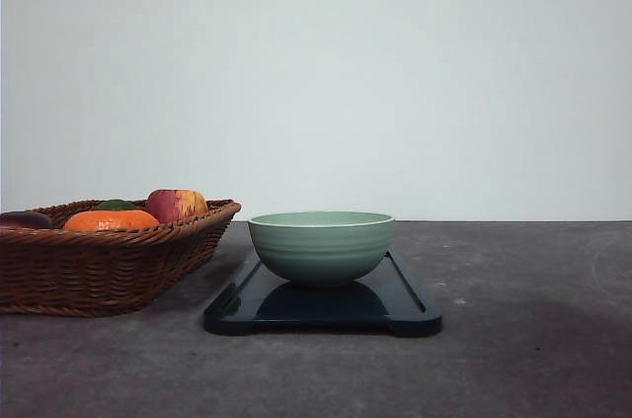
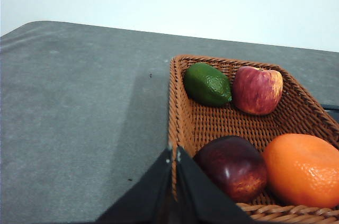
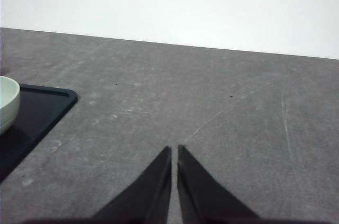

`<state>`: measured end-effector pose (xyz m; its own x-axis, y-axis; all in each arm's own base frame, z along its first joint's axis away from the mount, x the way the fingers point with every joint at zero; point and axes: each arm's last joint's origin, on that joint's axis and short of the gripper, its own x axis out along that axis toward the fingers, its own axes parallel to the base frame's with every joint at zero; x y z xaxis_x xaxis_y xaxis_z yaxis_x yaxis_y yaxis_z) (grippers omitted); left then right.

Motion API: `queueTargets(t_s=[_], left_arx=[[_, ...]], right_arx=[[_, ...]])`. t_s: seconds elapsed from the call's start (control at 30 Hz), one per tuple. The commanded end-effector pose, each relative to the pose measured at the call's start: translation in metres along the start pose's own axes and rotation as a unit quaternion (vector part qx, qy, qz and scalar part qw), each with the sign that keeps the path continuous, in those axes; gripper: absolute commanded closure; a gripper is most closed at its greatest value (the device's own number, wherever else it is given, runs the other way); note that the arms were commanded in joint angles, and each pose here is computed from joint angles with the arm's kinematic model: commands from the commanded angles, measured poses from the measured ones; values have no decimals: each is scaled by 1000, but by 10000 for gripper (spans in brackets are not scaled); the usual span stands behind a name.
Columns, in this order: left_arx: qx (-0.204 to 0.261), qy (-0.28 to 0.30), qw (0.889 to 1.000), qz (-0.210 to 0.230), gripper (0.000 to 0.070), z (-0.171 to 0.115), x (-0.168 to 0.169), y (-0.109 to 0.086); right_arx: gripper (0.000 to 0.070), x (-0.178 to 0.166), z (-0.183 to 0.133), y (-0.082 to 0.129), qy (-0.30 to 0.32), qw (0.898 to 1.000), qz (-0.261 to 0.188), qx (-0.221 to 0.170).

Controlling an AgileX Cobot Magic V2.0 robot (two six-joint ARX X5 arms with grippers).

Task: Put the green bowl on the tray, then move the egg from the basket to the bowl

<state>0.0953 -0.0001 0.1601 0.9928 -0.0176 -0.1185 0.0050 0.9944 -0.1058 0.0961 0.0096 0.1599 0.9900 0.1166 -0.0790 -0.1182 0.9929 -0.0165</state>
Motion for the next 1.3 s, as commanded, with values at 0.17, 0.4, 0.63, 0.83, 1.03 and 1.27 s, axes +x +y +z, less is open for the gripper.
queueTargets(t_s=[0.17, 0.4, 0.63, 0.83, 1.03, 1.27], left_arx=[[3, 3, 1000, 2, 700, -5, 2, 1], [3, 3, 1000, 1, 700, -5, 2, 1], [3, 3, 1000, 1, 700, -5, 2, 1], [3, 3, 1000, 2, 700, -5, 2, 1], [3, 3, 1000, 1, 700, -5, 2, 1], [3, 3, 1000, 1, 700, -5, 2, 1]], right_arx=[[687, 0, 0, 0, -3, 1000, 0, 7], [687, 0, 0, 0, -3, 1000, 0, 7], [687, 0, 0, 0, -3, 1000, 0, 7], [687, 0, 0, 0, -3, 1000, 0, 7], [687, 0, 0, 0, -3, 1000, 0, 7], [687, 0, 0, 0, -3, 1000, 0, 7]])
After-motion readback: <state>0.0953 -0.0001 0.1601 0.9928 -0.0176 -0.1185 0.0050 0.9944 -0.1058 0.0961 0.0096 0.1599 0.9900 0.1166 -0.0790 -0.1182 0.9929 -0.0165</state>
